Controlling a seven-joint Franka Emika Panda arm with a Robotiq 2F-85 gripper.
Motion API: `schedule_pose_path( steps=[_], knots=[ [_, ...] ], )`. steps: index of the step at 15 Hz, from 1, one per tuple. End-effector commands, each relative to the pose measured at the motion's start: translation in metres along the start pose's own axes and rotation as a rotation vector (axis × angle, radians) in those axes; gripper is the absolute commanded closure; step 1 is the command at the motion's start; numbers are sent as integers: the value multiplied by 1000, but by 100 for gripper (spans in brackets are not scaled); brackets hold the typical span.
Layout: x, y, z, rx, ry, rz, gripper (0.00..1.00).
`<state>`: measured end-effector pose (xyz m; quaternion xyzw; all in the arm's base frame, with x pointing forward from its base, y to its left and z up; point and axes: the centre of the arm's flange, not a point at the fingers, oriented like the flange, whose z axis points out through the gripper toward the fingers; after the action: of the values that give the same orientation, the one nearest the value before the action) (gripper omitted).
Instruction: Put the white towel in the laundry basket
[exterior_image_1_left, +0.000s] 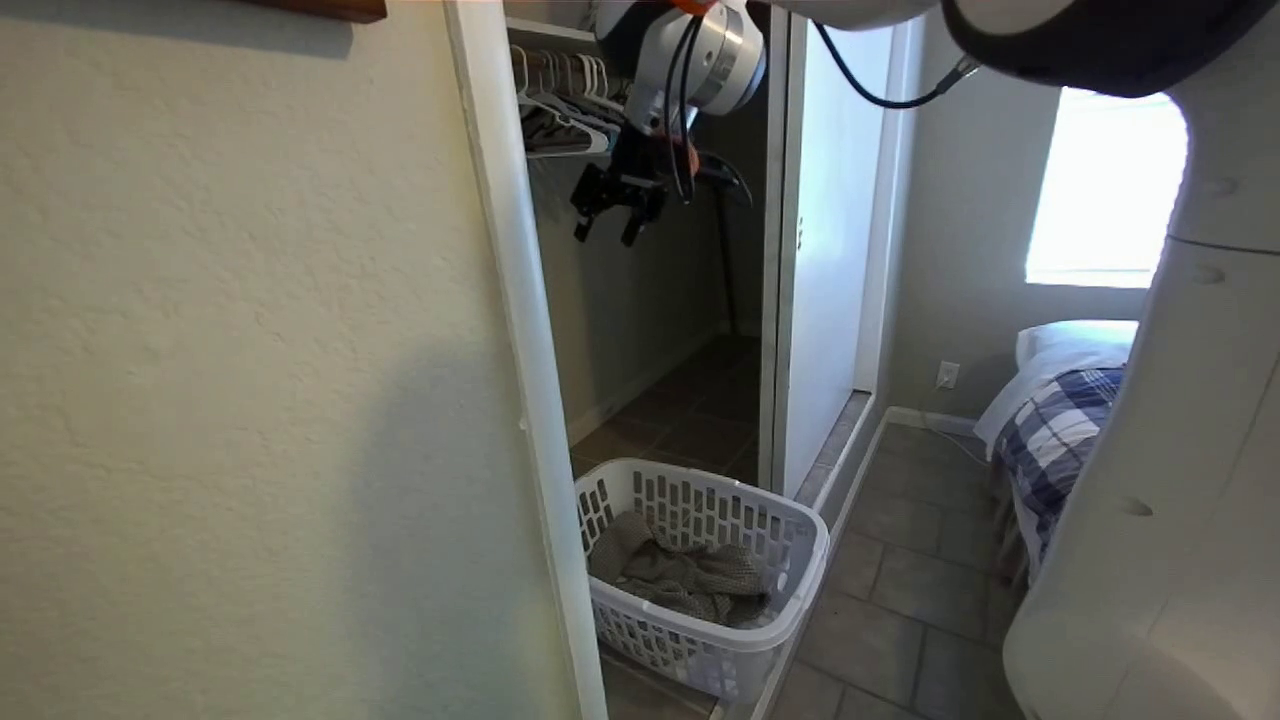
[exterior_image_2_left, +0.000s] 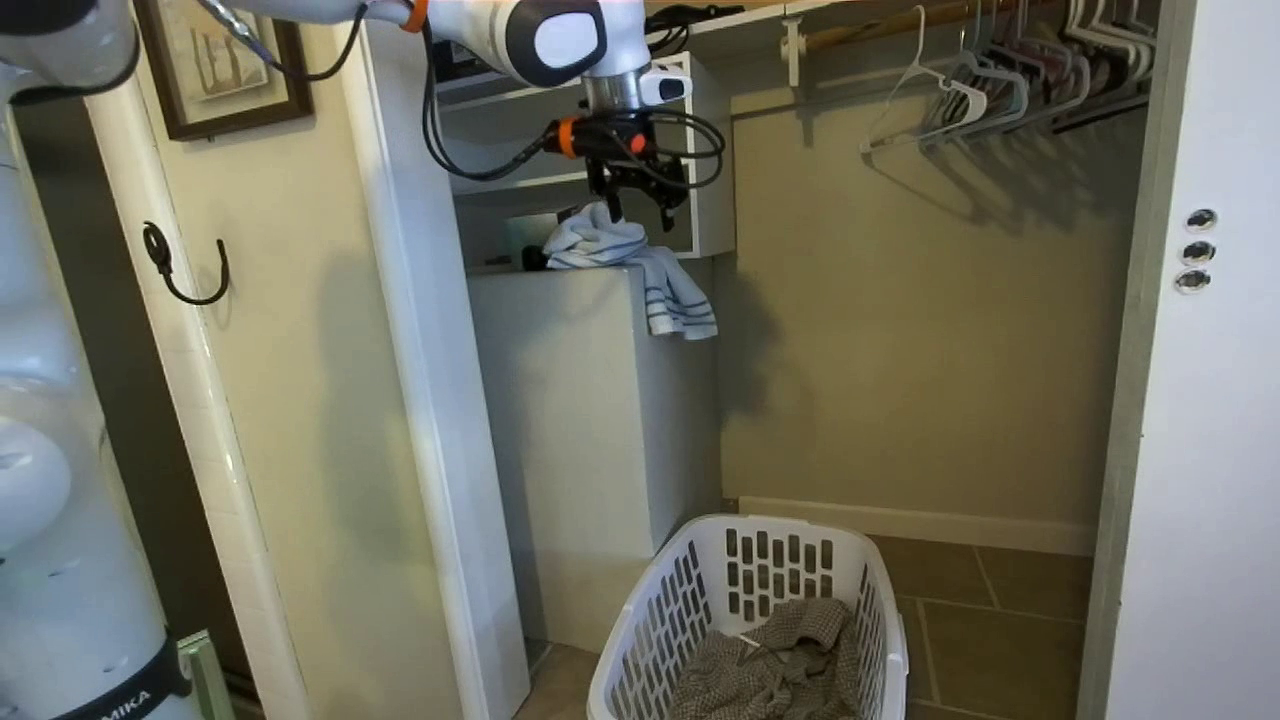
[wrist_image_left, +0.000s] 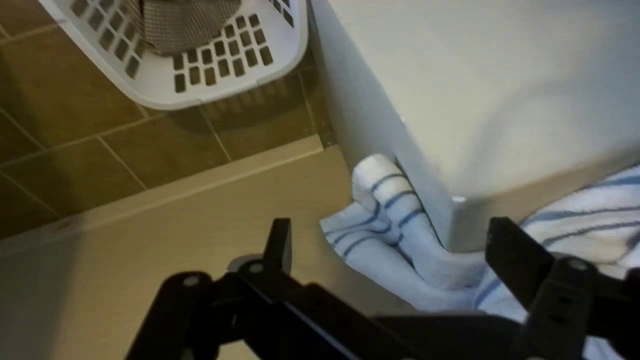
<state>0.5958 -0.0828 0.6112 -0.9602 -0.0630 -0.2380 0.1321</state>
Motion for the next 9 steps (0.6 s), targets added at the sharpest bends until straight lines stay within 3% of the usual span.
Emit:
schedule_pose_path(
  steps=[1,6,7,8,9],
  knots=[
    [51,-12,22,165,43,-59,0],
    [86,-52,46,368,99,-109,0],
    [90,-59,51,383,96,-105,0],
    [64,-58,46,323,90,-89,0],
    [68,-63,50,338,90,-96,0]
  ],
)
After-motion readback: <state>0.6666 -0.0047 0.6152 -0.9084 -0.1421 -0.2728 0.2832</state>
